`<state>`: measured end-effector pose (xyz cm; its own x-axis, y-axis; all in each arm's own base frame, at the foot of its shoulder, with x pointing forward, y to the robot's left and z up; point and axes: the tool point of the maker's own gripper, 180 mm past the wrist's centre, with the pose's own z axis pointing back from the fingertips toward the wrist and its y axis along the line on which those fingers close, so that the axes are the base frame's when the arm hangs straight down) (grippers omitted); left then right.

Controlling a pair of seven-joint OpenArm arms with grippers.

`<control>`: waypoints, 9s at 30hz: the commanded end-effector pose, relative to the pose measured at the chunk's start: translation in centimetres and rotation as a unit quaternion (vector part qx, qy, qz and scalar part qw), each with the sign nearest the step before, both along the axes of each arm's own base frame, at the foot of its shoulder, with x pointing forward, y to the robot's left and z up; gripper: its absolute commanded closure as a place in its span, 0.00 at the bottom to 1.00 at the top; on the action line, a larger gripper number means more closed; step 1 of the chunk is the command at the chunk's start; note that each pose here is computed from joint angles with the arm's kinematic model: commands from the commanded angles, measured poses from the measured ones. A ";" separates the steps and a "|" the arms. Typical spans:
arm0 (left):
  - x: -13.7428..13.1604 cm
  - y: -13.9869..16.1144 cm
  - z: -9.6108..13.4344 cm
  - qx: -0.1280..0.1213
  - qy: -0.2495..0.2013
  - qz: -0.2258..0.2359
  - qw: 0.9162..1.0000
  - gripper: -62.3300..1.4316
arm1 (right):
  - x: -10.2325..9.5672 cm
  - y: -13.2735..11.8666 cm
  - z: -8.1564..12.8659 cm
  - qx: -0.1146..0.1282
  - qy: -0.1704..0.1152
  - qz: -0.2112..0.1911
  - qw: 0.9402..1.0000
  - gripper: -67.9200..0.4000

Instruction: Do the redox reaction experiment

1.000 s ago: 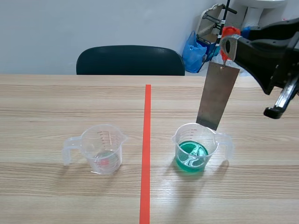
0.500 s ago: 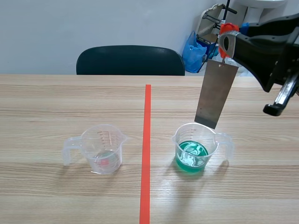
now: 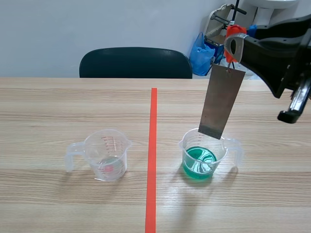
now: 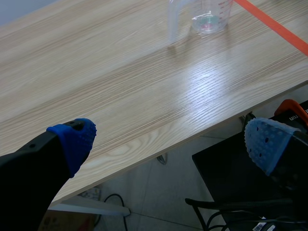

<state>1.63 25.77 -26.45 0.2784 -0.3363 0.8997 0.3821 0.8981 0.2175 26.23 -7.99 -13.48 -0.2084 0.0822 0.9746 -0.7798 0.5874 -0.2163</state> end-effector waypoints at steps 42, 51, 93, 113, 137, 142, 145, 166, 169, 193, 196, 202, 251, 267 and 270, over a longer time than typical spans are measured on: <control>0.3 -0.1 0.5 -0.005 -0.014 0.002 1.000 0.00 | 0.0 0.1 1.0 0.000 -0.014 0.005 1.000 0.98; 0.3 -0.1 0.5 -0.005 -0.014 0.002 1.000 0.00 | 0.0 0.1 1.0 0.000 -0.014 0.005 1.000 0.98; 0.3 -0.1 0.5 -0.005 -0.014 0.002 1.000 0.00 | 0.0 0.1 1.0 0.000 -0.014 0.005 1.000 0.98; 0.3 -0.1 0.5 -0.005 -0.014 0.002 1.000 0.00 | 0.1 0.1 0.9 -0.003 -0.012 0.004 1.000 0.98; 4.0 1.9 3.0 -0.026 -0.065 -0.011 0.997 0.00 | 0.1 0.1 0.9 -0.003 -0.012 0.004 1.000 0.98; 6.9 1.4 3.3 -0.031 -0.077 -0.072 0.994 0.44 | 0.1 0.1 0.9 -0.003 -0.012 0.004 1.000 0.98; 9.4 0.1 3.3 -0.051 -0.077 -0.126 0.988 0.66 | 0.1 0.1 0.9 -0.003 -0.012 0.004 1.000 0.98; 25.0 -17.3 0.6 -0.159 -0.009 -0.310 0.937 0.95 | 0.1 0.1 0.9 -0.001 -0.011 0.004 1.000 0.98; 26.1 -20.4 0.2 -0.177 -0.002 -0.327 0.928 0.95 | 0.1 0.1 0.9 -0.001 -0.011 0.004 1.000 0.98; 28.0 -31.4 -1.2 -0.223 0.036 -0.388 0.893 0.95 | 0.1 0.1 1.0 -0.001 -0.011 0.004 1.000 0.98; 27.9 -31.6 -0.8 -0.239 0.041 -0.389 0.889 0.95 | 0.1 0.1 1.0 -0.001 -0.011 0.004 1.000 0.98; 27.6 -32.4 -0.9 -0.239 0.048 -0.395 0.886 0.95 | 0.1 0.1 1.0 -0.001 -0.011 0.004 1.000 0.98; 22.8 -4.7 -1.8 -0.189 0.057 -0.171 0.965 0.95 | 0.1 0.1 0.9 -0.001 -0.011 0.004 1.000 0.98; 2.0 4.4 -3.1 -0.049 0.013 -0.043 0.998 0.93 | 0.1 0.1 0.9 -0.002 -0.011 0.004 1.000 0.98; -1.0 3.6 -2.2 -0.031 0.007 -0.055 0.998 0.93 | 0.1 0.1 0.9 -0.002 -0.011 0.004 1.000 0.98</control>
